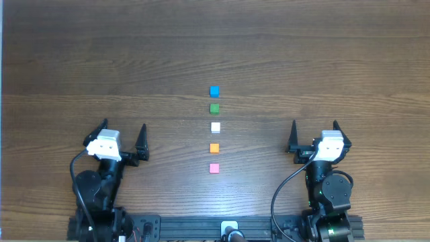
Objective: Stack Cubes
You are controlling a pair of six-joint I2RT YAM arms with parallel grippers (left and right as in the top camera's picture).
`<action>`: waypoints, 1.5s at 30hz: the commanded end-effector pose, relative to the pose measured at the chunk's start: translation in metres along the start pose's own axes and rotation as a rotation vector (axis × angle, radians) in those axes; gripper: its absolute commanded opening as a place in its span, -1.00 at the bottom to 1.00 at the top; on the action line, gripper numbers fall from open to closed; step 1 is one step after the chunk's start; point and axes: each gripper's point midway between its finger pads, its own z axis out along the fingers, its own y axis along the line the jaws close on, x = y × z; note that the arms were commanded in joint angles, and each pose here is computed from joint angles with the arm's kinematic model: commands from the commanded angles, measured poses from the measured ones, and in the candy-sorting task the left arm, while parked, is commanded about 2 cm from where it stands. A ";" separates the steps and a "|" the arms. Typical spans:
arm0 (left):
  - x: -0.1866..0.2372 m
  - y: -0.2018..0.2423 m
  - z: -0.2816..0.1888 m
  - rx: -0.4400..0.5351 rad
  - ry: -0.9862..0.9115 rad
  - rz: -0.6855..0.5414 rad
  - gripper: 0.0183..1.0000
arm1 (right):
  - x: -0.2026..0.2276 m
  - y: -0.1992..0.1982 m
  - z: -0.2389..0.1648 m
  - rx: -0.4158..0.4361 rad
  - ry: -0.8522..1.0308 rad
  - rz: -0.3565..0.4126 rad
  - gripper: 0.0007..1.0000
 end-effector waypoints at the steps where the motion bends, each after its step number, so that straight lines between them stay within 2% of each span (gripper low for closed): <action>1: 0.001 -0.003 0.000 0.013 -0.001 0.015 1.00 | 0.002 0.000 0.000 -0.005 -0.002 -0.004 0.99; 40: 0.001 -0.003 0.000 0.014 0.000 0.011 1.00 | 0.002 0.000 0.000 -0.005 -0.002 -0.004 0.99; 43: 0.001 -0.004 0.000 0.021 -0.002 -0.029 1.00 | 0.002 0.000 0.000 -0.005 -0.002 -0.004 0.99; 45: -0.004 -0.004 0.000 0.023 -0.015 -0.116 1.00 | 0.002 0.000 0.000 -0.005 -0.002 -0.004 0.99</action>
